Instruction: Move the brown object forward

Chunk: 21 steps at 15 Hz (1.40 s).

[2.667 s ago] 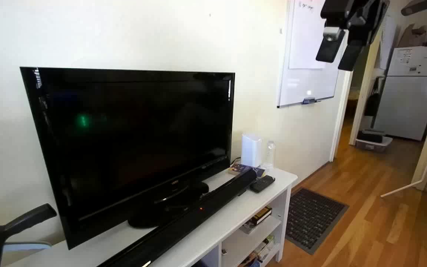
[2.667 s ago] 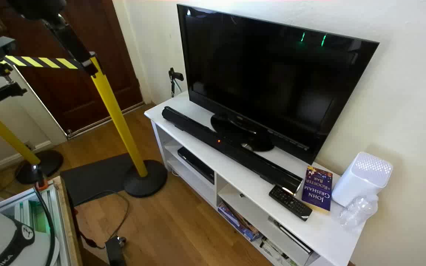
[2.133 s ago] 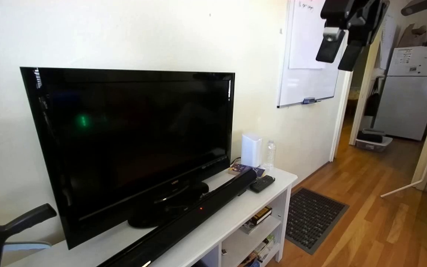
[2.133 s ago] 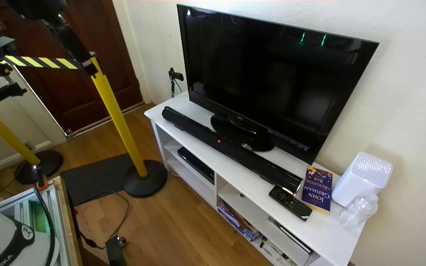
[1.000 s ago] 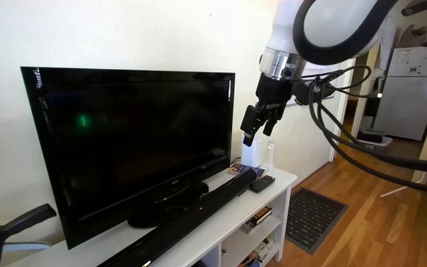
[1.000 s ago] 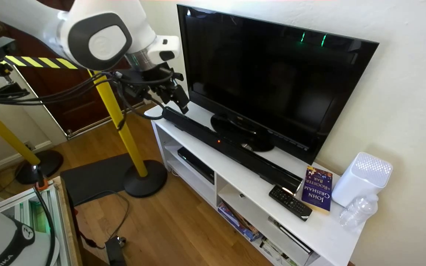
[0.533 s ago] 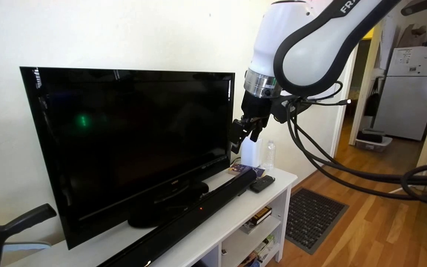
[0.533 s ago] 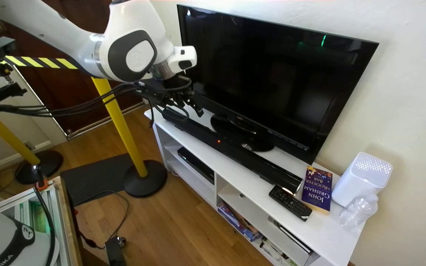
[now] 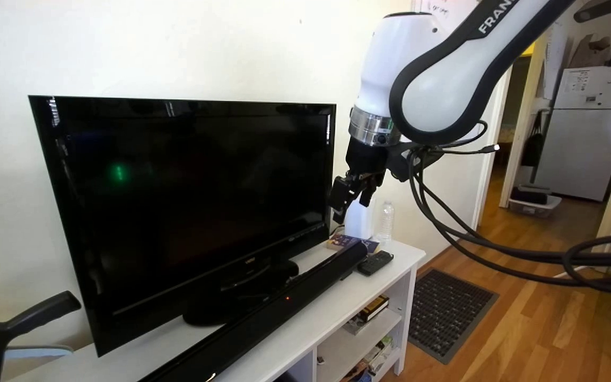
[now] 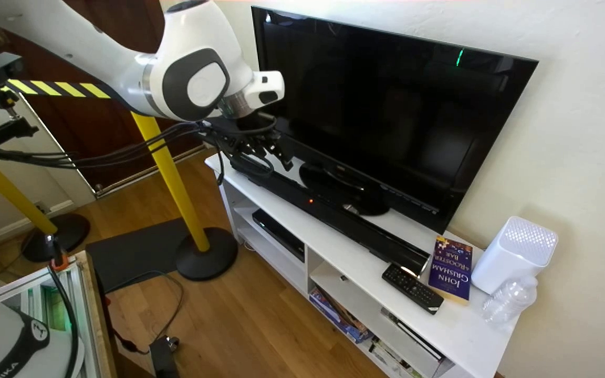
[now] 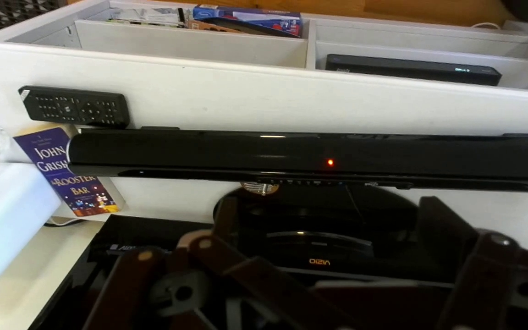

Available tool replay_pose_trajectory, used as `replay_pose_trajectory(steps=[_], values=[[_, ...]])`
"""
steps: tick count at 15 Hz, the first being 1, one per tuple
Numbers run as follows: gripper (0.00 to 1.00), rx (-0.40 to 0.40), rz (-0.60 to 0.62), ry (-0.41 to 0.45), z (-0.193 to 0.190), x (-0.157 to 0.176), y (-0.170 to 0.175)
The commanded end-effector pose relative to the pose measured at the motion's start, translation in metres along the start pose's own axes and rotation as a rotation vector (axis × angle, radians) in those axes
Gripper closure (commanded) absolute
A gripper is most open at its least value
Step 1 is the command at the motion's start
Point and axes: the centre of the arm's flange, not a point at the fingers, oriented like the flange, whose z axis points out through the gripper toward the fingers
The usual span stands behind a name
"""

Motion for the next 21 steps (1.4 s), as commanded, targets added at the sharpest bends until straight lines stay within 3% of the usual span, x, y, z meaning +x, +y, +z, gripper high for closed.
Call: replay_pose_trajectory(steps=[1, 11, 21], values=[[0.0, -0.019, -0.011, -0.024, 0.051, 0.015, 0.01], [0.0, -0.027, 0.064, 0.019, 0.174, 0.082, 0.03], [0.0, -0.099, 0.004, -0.001, 0.226, 0.153, 0.001]])
